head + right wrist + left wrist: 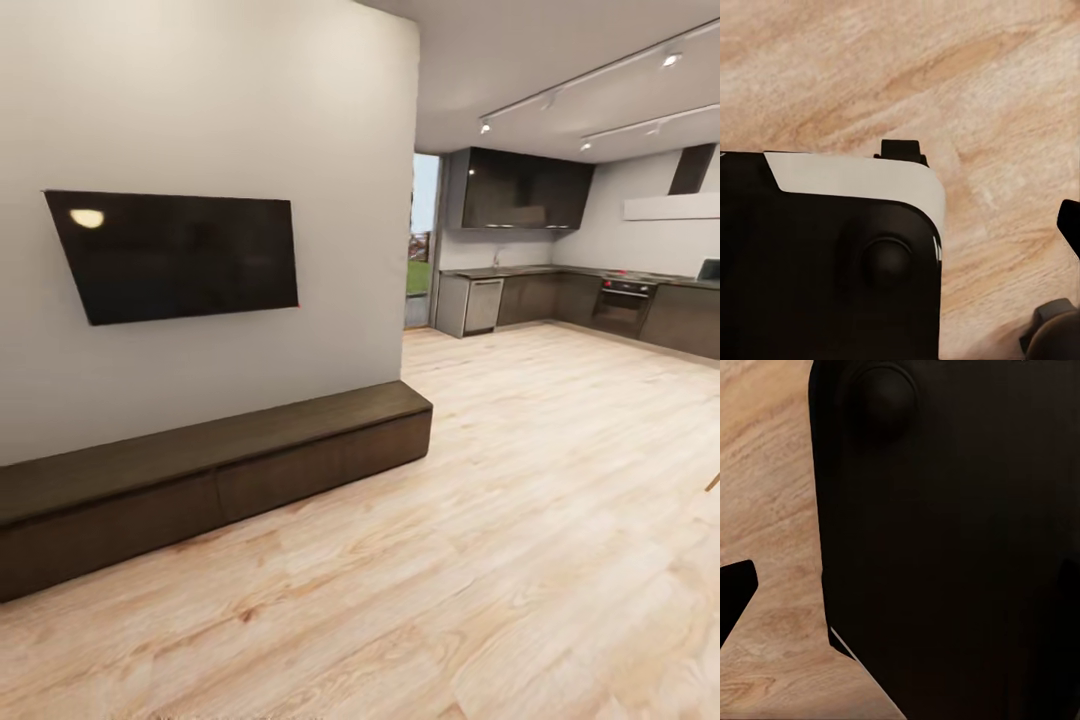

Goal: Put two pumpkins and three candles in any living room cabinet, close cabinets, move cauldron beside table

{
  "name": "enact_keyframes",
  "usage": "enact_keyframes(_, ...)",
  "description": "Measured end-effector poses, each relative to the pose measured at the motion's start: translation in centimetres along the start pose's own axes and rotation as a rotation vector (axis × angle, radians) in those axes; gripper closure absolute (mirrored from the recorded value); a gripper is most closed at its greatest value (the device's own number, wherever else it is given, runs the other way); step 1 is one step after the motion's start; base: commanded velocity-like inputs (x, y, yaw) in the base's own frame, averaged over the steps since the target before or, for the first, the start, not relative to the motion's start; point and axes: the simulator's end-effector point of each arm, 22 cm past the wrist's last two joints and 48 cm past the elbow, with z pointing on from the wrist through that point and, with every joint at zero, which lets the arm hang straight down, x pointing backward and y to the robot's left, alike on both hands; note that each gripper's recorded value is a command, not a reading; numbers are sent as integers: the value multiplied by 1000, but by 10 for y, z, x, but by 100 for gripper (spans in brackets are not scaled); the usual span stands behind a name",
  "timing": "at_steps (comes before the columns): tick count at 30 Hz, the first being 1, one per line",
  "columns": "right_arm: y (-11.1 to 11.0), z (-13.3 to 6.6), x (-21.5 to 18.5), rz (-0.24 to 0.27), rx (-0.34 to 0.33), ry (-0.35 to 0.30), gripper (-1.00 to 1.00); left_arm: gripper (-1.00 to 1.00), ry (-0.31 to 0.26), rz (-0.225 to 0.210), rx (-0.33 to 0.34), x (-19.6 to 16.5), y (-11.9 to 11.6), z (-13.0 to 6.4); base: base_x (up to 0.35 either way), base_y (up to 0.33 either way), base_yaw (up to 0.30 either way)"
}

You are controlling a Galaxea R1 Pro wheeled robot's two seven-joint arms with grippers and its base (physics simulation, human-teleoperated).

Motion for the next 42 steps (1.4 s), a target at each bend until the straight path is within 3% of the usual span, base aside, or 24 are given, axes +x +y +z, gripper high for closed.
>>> enact_keyframes(42,0,1,7,-15,3,19,-100,-100,14,0,-1,6,1,0,0,0,276)
